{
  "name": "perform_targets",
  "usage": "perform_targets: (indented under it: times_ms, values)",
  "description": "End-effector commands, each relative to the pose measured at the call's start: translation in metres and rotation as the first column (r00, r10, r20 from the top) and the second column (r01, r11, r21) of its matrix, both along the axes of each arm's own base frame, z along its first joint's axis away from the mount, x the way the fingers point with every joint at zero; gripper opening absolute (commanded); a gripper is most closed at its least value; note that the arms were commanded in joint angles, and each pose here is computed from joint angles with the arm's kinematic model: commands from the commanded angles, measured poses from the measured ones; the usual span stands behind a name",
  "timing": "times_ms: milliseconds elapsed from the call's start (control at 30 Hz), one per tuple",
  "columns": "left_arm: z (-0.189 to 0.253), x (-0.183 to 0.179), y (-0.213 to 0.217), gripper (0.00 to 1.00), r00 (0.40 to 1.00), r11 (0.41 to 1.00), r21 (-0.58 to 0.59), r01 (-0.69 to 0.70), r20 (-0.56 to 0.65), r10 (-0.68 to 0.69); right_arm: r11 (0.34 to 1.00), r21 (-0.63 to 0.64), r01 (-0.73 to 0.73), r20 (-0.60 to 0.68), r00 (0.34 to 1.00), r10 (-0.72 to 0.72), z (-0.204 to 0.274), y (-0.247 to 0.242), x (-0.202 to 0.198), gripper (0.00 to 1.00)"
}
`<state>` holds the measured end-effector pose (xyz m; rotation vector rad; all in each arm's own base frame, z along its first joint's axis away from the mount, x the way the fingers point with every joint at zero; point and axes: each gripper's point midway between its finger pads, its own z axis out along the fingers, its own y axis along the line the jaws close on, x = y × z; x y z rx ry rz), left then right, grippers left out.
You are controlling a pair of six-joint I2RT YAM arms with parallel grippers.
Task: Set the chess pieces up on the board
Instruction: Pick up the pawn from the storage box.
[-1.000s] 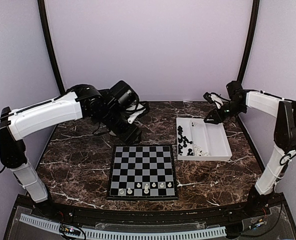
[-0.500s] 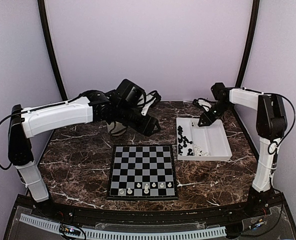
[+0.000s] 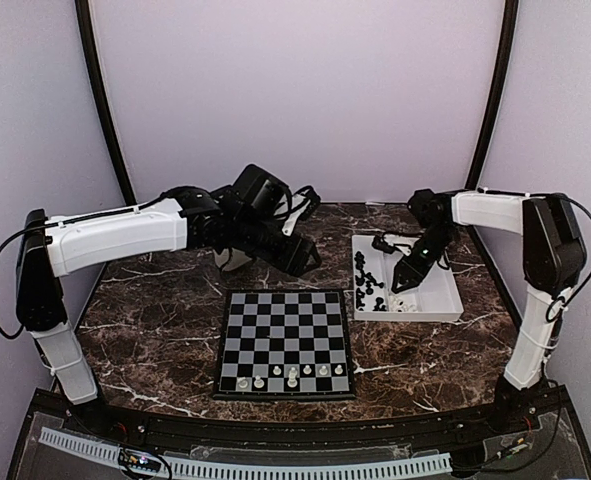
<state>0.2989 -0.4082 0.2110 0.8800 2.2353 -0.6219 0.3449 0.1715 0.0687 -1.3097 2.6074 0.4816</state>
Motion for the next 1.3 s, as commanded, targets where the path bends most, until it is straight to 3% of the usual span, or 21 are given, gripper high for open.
perform_targets:
  times_ms: [0,167,500,1267]
  values:
    - [0.013,0.000,0.003,0.61,1.000,1.000,-0.026,-0.011,0.023,0.012,0.994,-0.113,0.012,0.000,1.000,-0.012,-0.017,0.007,-0.020,0.45]
    - [0.009,-0.002,0.006,0.61,1.000,1.000,-0.021,-0.014,0.015,0.015,0.978,-0.198,0.062,0.047,0.997,-0.054,-0.027,-0.002,-0.017,0.44]
    - [0.009,-0.001,0.004,0.61,1.000,0.999,-0.031,-0.013,0.022,0.013,0.983,-0.163,0.082,0.100,0.993,-0.066,-0.006,0.001,-0.012,0.42]
    - [0.001,-0.003,0.004,0.61,1.000,0.999,-0.032,-0.015,-0.001,0.015,0.964,-0.254,0.083,0.015,0.997,-0.082,-0.051,-0.009,-0.017,0.28]
